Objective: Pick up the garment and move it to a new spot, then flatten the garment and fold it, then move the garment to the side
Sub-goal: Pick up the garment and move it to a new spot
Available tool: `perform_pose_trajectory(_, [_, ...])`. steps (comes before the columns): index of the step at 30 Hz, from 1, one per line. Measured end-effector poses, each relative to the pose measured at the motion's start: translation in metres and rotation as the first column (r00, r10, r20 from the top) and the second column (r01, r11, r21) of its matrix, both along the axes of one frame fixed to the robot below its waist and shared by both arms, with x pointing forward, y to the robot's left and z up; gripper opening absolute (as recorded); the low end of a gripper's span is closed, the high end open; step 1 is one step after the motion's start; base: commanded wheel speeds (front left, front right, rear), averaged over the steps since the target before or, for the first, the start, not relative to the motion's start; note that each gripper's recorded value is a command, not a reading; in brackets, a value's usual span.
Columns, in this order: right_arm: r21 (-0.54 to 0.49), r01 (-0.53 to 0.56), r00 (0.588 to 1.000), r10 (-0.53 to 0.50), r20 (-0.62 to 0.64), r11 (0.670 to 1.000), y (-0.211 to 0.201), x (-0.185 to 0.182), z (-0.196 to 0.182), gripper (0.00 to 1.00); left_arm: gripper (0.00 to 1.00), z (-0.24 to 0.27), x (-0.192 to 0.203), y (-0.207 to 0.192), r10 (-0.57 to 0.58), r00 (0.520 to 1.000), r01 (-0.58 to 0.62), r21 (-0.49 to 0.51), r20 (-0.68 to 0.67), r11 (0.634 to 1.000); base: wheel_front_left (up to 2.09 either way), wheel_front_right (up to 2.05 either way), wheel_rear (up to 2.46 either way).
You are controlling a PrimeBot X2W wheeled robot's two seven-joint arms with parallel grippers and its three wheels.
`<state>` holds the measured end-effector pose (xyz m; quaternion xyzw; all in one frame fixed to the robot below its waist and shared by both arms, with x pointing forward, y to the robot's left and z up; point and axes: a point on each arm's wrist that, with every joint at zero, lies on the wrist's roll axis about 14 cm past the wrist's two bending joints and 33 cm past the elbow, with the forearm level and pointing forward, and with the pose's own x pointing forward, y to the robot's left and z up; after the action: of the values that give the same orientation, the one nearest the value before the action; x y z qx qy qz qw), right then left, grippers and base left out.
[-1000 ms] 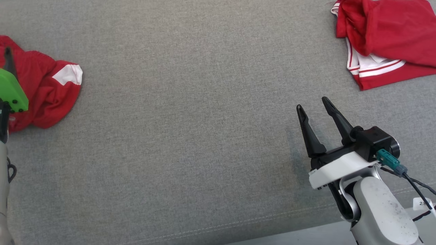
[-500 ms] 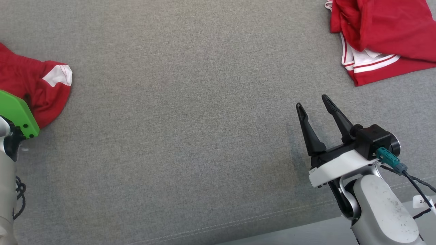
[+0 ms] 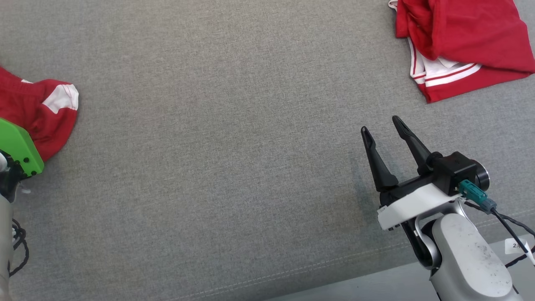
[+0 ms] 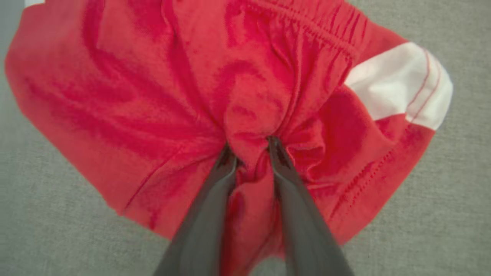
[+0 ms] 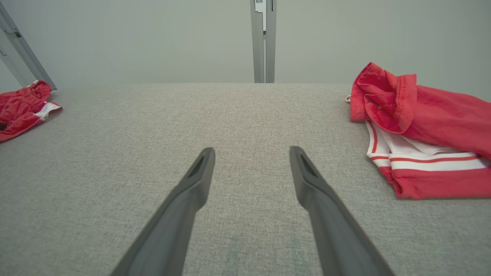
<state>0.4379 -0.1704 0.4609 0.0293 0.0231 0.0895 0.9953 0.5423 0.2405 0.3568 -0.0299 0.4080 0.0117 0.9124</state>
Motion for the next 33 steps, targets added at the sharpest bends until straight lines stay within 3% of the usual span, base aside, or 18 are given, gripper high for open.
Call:
perform_pose_trajectory(9, [0.005,-0.007,1.000,0.007,0.013,1.000,0.005,0.001,0.005,1.00,0.00,0.037,0.020,-0.004,-0.016,0.980,0.018,-0.010,0.197,1.000,0.00,0.00,0.00])
perform_pose_trajectory(17, [0.022,-0.023,0.999,0.022,0.044,1.000,0.013,-0.001,0.018,1.00,0.00,0.102,0.039,-0.008,-0.059,0.909,0.065,-0.001,0.413,0.998,0.00,0.00,0.00])
perform_pose_trajectory(25, [0.049,-0.020,0.997,0.016,0.076,0.999,0.017,-0.007,0.032,1.00,0.00,0.167,0.042,-0.032,-0.184,0.799,0.183,0.060,0.573,0.981,0.00,0.00,0.00])
perform_pose_trajectory(33, [0.071,-0.004,0.995,-0.004,0.102,0.997,0.015,-0.014,0.043,1.00,0.00,0.215,0.035,-0.082,-0.318,0.673,0.335,0.107,0.668,0.936,0.00,0.00,0.00])
